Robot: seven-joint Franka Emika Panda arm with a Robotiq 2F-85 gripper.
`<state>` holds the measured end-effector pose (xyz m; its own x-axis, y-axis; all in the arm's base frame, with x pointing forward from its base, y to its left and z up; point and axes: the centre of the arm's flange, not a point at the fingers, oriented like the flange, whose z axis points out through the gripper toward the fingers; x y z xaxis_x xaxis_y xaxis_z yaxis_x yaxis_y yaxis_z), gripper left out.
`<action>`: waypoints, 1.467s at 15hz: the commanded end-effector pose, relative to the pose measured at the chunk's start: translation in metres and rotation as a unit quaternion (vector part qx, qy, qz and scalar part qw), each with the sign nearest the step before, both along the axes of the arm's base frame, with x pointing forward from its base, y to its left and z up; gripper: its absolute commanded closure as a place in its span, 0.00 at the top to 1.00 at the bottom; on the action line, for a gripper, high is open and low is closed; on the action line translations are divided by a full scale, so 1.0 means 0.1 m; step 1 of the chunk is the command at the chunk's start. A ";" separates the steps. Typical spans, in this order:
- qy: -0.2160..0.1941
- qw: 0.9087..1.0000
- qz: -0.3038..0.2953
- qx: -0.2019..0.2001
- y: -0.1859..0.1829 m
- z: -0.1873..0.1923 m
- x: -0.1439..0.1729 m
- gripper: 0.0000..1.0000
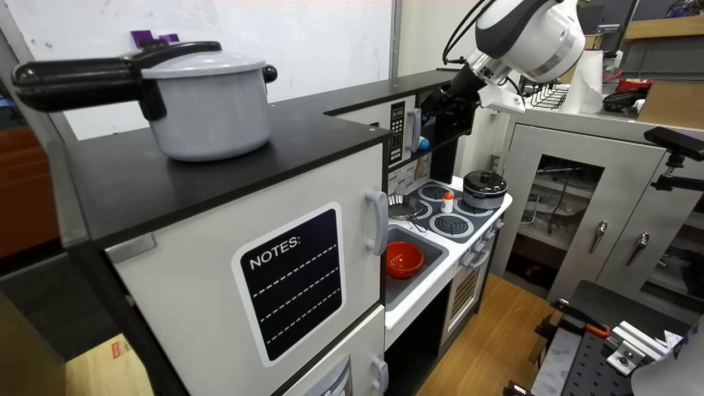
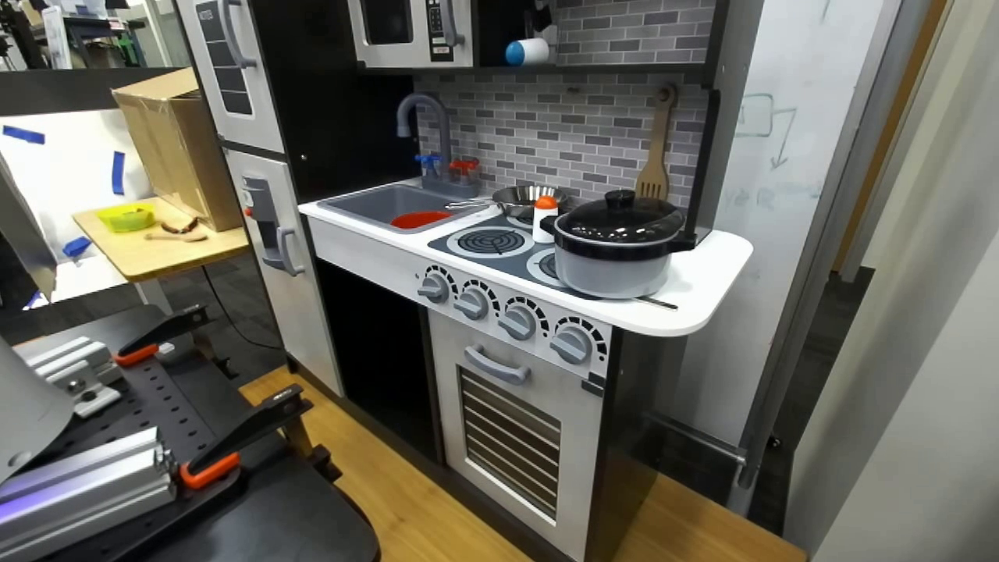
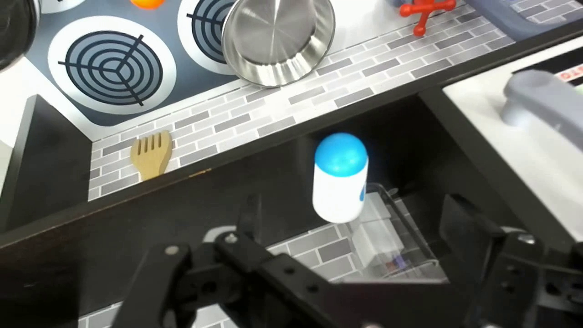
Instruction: Put the blue and white salt shaker on the shelf above the stove
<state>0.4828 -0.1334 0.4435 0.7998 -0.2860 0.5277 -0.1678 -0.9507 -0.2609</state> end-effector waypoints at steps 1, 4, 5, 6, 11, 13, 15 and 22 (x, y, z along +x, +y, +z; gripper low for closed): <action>-0.004 1.000 0.012 -0.007 0.05 0.06 -0.32 1.00; 0.012 1.000 -0.007 0.005 0.05 0.08 -0.59 1.00; 0.019 1.000 -0.018 0.014 0.06 0.08 -0.73 1.00; 0.030 0.999 -0.030 0.022 0.07 0.05 -0.88 1.00; 0.091 0.986 -0.126 0.056 0.25 -0.01 -1.67 1.00; 0.098 0.979 -0.167 0.065 0.28 0.09 -1.89 1.00; 0.094 0.972 -0.202 0.075 0.21 0.32 -2.03 1.00; 0.084 0.967 -0.216 0.101 0.01 0.60 -2.10 1.00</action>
